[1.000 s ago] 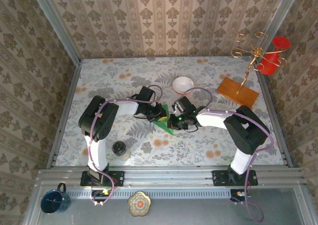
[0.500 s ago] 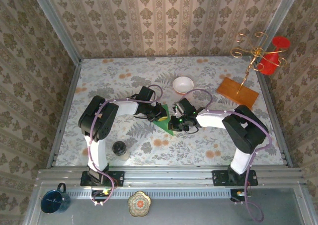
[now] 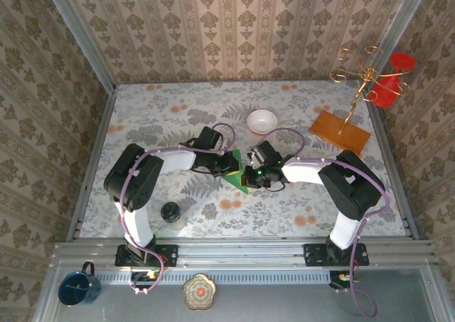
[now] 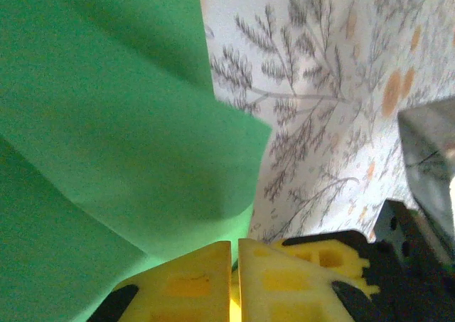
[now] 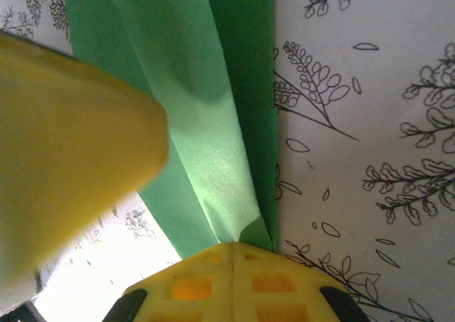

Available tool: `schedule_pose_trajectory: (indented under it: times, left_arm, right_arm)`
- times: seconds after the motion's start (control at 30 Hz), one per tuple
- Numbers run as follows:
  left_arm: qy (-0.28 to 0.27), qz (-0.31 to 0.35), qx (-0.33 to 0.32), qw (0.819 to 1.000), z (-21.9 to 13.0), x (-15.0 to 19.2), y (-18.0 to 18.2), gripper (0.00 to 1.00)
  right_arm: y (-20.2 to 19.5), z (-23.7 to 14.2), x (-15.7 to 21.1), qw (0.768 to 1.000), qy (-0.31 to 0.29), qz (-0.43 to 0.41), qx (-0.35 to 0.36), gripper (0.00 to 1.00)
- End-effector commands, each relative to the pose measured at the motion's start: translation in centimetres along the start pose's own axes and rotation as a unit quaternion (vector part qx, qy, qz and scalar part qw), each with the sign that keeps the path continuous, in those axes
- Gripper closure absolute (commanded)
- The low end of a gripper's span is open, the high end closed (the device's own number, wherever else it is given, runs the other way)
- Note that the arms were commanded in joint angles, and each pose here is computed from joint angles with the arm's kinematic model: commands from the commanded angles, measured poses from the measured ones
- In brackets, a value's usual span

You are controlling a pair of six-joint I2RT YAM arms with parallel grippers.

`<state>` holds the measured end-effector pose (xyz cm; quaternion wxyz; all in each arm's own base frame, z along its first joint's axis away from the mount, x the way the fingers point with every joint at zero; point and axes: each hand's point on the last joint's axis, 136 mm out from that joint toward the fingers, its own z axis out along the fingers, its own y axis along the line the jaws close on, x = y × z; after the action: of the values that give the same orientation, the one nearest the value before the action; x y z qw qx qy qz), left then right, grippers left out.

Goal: Fold a paper plane with a square sheet of paper (pick it up from the middle)
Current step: Fourth fold the wing at the center of the table.

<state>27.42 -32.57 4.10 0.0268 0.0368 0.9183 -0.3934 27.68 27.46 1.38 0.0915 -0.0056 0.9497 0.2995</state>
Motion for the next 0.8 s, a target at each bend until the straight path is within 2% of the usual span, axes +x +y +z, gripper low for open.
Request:
schedule_pose_trajectory:
  times: [0.0, 0.27, 0.77]
  left_arm:
    - [0.013, 0.027, 0.001, 1.000, 0.2, 0.9, 0.1, 0.87]
    - [0.015, 0.018, -0.018, 1.000, 1.0, 0.3, 1.4, 0.87]
    - [-0.003, 0.011, -0.045, 0.999, 0.4, -2.5, 4.5, 0.88]
  right_arm:
    - [-4.5, 0.6, 3.8, 0.995, 0.060, 0.027, 0.071, 0.93]
    - [-5.1, 0.8, 4.2, 0.994, 0.068, 0.030, 0.083, 0.93]
    - [-9.2, 0.3, 6.8, 0.982, 0.107, 0.029, 0.152, 0.93]
